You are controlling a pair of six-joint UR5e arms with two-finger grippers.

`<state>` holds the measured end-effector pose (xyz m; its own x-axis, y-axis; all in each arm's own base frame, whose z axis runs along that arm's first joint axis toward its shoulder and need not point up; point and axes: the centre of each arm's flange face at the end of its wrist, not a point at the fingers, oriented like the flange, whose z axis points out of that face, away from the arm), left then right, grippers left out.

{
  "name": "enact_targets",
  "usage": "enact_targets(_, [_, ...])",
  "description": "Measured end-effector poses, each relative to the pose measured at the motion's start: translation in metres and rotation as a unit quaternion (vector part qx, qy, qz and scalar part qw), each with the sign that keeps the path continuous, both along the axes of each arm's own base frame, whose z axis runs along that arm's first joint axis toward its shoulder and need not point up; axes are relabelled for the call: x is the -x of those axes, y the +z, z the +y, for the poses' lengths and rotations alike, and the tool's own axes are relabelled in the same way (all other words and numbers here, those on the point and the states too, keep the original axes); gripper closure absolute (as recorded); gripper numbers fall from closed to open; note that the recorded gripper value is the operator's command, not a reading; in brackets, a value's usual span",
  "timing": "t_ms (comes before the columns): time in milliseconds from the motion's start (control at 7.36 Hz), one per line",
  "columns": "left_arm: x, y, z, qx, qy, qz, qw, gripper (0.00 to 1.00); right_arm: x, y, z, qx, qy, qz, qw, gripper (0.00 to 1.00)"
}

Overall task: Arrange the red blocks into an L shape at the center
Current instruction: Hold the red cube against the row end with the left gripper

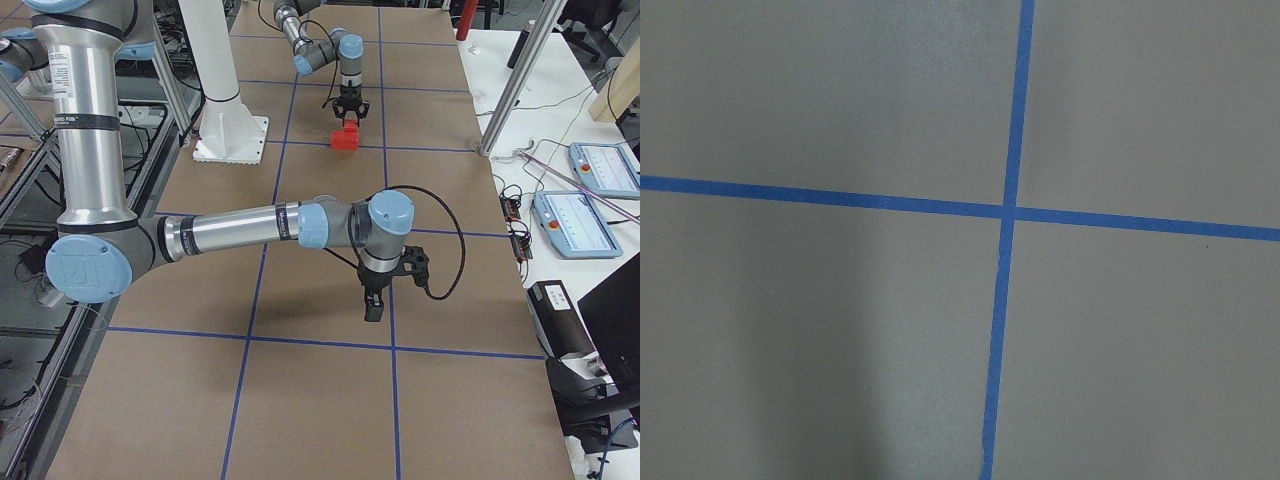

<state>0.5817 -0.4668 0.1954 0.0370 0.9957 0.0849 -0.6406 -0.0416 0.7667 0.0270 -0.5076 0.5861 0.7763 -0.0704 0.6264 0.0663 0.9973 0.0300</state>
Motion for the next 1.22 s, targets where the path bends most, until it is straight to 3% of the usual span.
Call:
enact_targets(407, [-0.0027, 0.005, -0.0017, -0.011, 0.012, -0.006, 0.9999, 0.85, 0.0004, 0.0001, -0.0009, 0.0, 0.0, 0.0, 1.0, 0.0])
enact_targets(1222, [-0.0081, 0.0075, -0.0044, -0.016, 0.014, 0.002, 0.9998, 0.87, 0.0003, 0.001, -0.0001, 0.002, 0.0, -0.001, 1.0, 0.0])
